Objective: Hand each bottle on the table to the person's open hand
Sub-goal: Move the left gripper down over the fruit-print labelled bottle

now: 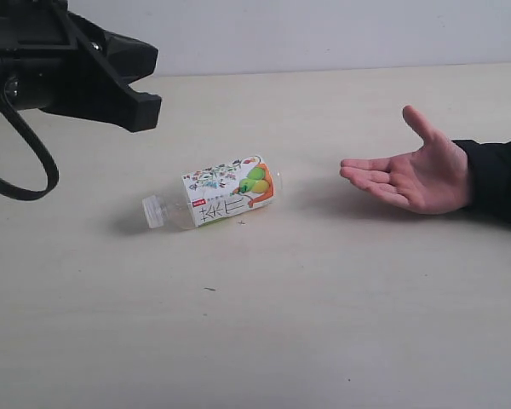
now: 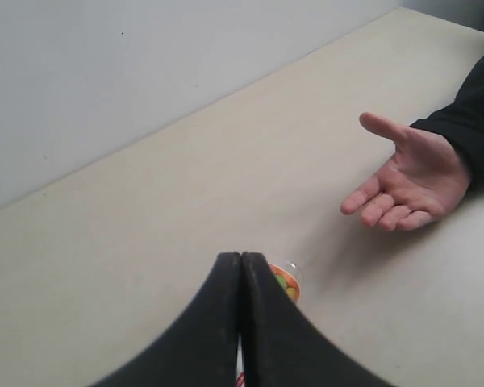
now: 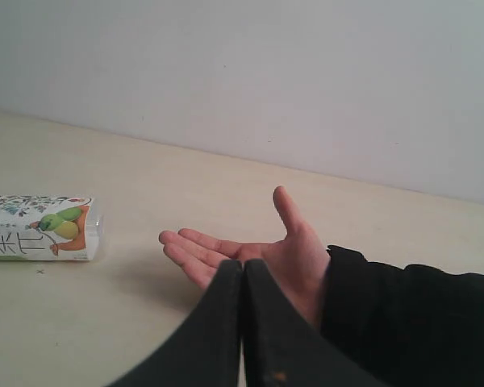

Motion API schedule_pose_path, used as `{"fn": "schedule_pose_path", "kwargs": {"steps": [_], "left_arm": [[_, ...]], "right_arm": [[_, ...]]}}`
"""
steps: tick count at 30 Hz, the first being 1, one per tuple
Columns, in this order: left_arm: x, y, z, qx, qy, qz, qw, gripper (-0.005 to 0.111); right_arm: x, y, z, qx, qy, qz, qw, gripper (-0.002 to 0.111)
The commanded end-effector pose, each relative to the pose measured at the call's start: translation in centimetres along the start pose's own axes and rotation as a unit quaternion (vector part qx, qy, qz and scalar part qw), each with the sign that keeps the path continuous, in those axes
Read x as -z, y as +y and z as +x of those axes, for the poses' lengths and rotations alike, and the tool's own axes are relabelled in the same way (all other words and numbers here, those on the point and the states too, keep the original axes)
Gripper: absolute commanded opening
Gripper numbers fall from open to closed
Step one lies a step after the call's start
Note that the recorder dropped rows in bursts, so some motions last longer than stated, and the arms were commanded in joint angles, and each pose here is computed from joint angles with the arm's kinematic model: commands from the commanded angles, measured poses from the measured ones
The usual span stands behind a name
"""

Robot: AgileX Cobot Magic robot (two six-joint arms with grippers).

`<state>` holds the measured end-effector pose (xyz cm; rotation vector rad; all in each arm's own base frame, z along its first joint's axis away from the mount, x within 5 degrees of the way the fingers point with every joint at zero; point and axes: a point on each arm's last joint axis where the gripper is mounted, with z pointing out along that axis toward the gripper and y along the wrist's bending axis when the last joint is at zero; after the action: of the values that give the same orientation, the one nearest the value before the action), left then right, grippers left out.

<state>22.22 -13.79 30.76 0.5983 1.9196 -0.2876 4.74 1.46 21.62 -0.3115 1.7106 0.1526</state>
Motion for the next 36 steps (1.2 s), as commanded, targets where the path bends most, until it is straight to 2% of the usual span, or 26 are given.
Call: {"fn": "schedule_pose_path", "kwargs": {"steps": [1,5,10,15,18,21,24,27,30,36], "left_arm": [[-0.8,0.1,0.2,-0.02,0.008,-0.002,1.0,0.0],[-2.8,0.4,1.2,-0.053,0.043,-0.009,0.998,0.0],[-6.1,2.4,1.4,-0.049,0.123,-0.048,0.99,0.0],[-8.9,3.6,0.9,-0.114,0.245,-0.069,0.96,0.0],[-9.9,3.5,0.2,-0.14,0.304,-0.042,0.942,0.0],[-10.4,3.0,-0.7,-0.163,0.353,0.017,0.921,0.0],[-11.0,2.5,-2.3,-0.179,0.356,0.062,0.915,0.0],[-11.9,2.4,-3.6,-0.169,0.339,0.072,0.923,0.0],[-13.6,2.1,-4.0,-0.146,0.329,0.091,0.929,0.0],[-16.2,2.7,-3.9,-0.143,0.292,0.077,0.942,0.0]], "right_arm": [[0.0,0.0,0.1,0.001,-0.003,0.003,1.0,0.0],[0.0,0.0,0.1,0.002,-0.003,0.003,1.0,0.0],[0.0,0.0,0.1,0.002,-0.003,0.003,1.0,0.0],[0.0,0.0,0.1,0.002,-0.003,0.003,1.0,0.0],[0.0,0.0,0.1,0.0,-0.003,0.002,1.0,0.0],[0.0,0.0,0.1,0.0,-0.003,0.002,1.0,0.0],[0.0,0.0,0.1,0.0,-0.003,0.002,1.0,0.0],[0.0,0.0,0.1,0.0,-0.003,0.002,1.0,0.0],[0.0,0.0,0.1,0.0,-0.003,0.002,1.0,0.0],[0.0,0.0,0.1,0.002,-0.003,0.003,1.0,0.0]]}}
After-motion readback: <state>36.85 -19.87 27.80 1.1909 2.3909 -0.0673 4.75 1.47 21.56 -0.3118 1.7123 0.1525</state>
